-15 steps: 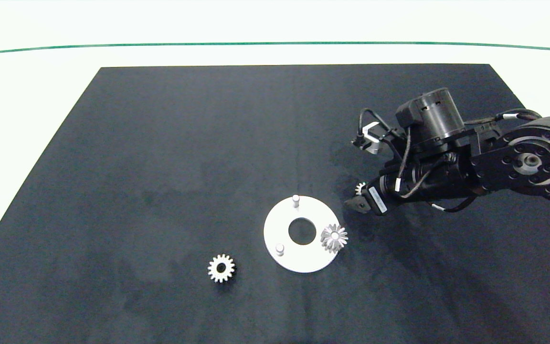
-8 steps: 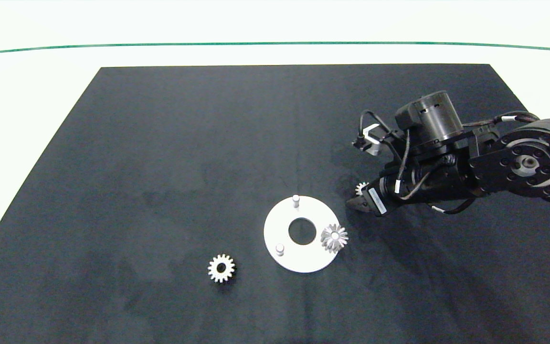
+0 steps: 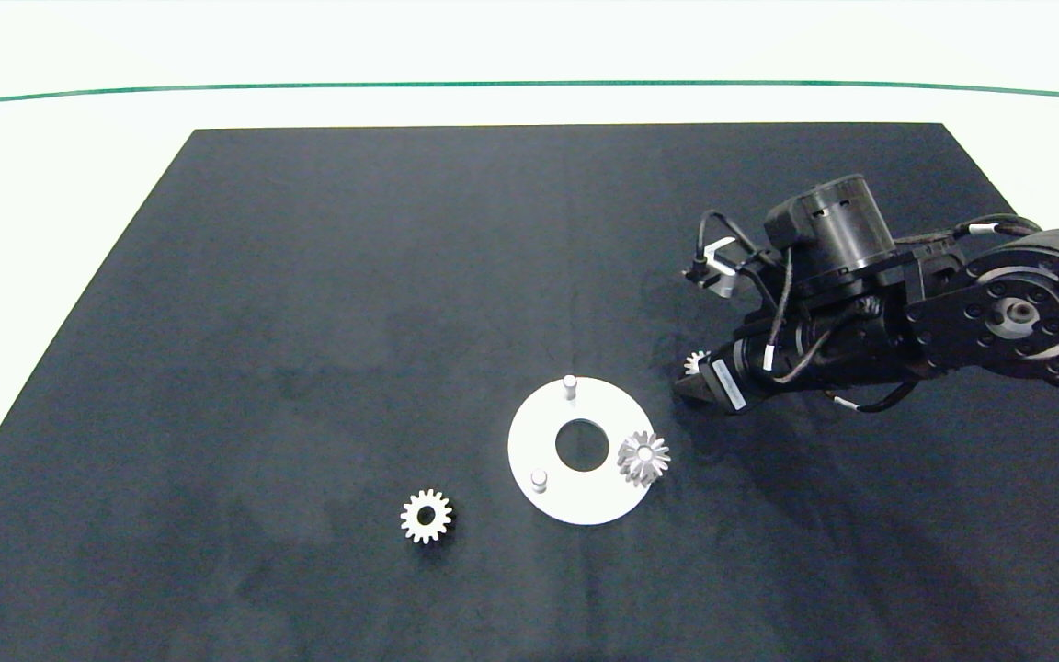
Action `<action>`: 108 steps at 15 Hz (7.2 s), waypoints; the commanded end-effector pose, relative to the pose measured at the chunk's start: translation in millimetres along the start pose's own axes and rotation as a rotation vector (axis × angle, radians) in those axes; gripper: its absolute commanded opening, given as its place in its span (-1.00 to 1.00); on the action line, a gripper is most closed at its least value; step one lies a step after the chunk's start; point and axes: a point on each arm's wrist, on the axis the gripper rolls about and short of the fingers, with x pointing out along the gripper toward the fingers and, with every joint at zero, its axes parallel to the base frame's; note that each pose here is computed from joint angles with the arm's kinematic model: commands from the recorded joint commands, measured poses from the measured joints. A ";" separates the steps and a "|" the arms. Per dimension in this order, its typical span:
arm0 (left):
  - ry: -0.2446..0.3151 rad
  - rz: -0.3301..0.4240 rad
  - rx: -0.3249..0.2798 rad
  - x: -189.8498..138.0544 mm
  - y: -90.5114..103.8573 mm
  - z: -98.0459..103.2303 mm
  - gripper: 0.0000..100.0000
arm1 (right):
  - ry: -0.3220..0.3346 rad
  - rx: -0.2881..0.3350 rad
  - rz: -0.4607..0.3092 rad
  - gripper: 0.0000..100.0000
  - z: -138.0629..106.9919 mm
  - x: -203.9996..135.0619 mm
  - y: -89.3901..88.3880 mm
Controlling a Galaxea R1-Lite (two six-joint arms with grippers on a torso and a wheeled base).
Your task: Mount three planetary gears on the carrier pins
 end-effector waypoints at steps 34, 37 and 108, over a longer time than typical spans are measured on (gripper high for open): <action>-0.008 0.001 0.002 -3.6 -0.1 -0.8 1.00 | -0.176 -0.104 0.211 -0.50 42.7 -5.5 106.9; -0.010 0.000 0.001 -3.8 -0.1 -0.5 1.00 | -0.157 -0.106 0.193 -0.50 39.4 -3.6 106.4; 0.183 -0.714 0.436 95.9 -189.2 -32.8 1.00 | -0.521 -0.029 0.014 1.00 -114.4 -243.1 -0.7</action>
